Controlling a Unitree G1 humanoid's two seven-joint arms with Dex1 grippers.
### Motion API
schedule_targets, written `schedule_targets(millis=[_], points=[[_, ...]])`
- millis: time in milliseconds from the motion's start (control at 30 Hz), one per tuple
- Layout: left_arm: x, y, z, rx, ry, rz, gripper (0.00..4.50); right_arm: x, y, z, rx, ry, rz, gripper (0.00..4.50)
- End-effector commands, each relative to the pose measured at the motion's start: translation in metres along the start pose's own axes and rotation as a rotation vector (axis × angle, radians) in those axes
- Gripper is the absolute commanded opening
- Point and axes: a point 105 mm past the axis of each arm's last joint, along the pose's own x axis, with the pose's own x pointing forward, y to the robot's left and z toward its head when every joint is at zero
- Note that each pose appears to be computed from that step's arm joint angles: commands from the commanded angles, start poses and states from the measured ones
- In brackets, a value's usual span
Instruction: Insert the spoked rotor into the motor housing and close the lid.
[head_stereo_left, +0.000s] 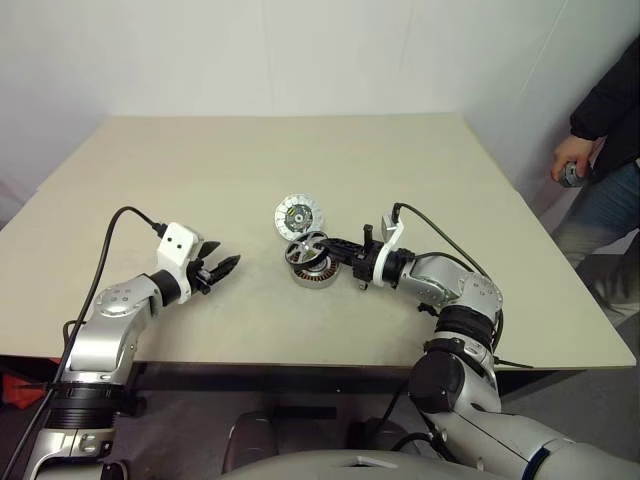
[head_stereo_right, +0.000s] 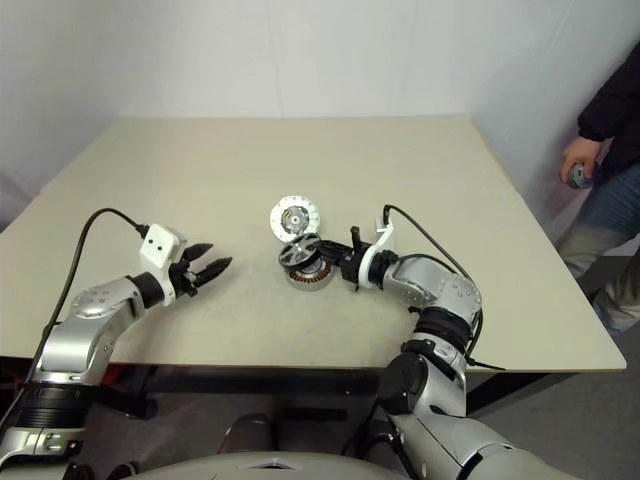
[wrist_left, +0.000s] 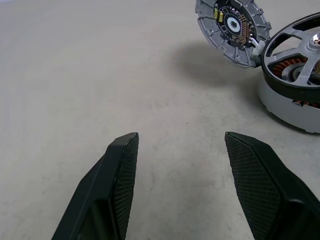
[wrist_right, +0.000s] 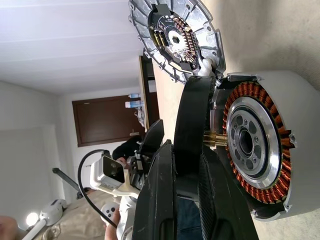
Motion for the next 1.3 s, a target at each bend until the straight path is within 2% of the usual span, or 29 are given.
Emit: schedule_targets(millis=[33,67,100,267,433,467,733,900,1000,1200,1300], points=[[0.001,0.002,0.014,0.042,-0.038,0.003,2.89,-0.005,0.007,0.005,-0.036,-0.037,0.011,0.26],[0.001,0.002,0.014,0.042,-0.038,0.003,2.89,-0.005,0.007,0.006,-0.040,-0.044,0.002,0.26],[0.001,0.002,0.014,0.042,-0.039,0.002,2.89,-0.006,0.006,0.007,-0.047,-0.049,-0.002,0.98],[0.003,0.002,0.014,0.042,-0.041,0.000,2.89,-0.007,0.010,0.008,-0.080,-0.067,-0.001,2.55],[0.004,0.001,0.014,0.040,-0.042,-0.004,2.89,-0.009,0.020,0.009,-0.114,-0.085,0.050,4.34],[0.004,0.001,0.014,0.040,-0.042,-0.004,2.89,-0.010,0.023,0.010,-0.122,-0.090,0.064,4.46],[0.005,-0.001,0.013,0.036,-0.043,-0.009,2.89,-0.018,0.043,0.013,-0.210,-0.128,0.154,4.46],[0.007,-0.002,0.012,0.033,-0.045,-0.010,2.89,-0.028,0.077,0.021,-0.522,-0.176,0.181,4.46],[0.007,-0.002,0.012,0.032,-0.046,-0.011,2.89,-0.028,0.092,0.026,-0.639,-0.182,0.205,4.46],[0.009,-0.003,0.012,0.028,-0.051,-0.010,2.89,-0.007,0.079,0.015,-0.923,-0.054,0.085,4.46],[0.010,-0.003,0.012,0.026,-0.053,-0.009,2.89,0.003,0.074,0.010,-1.005,-0.006,0.070,4.46]])
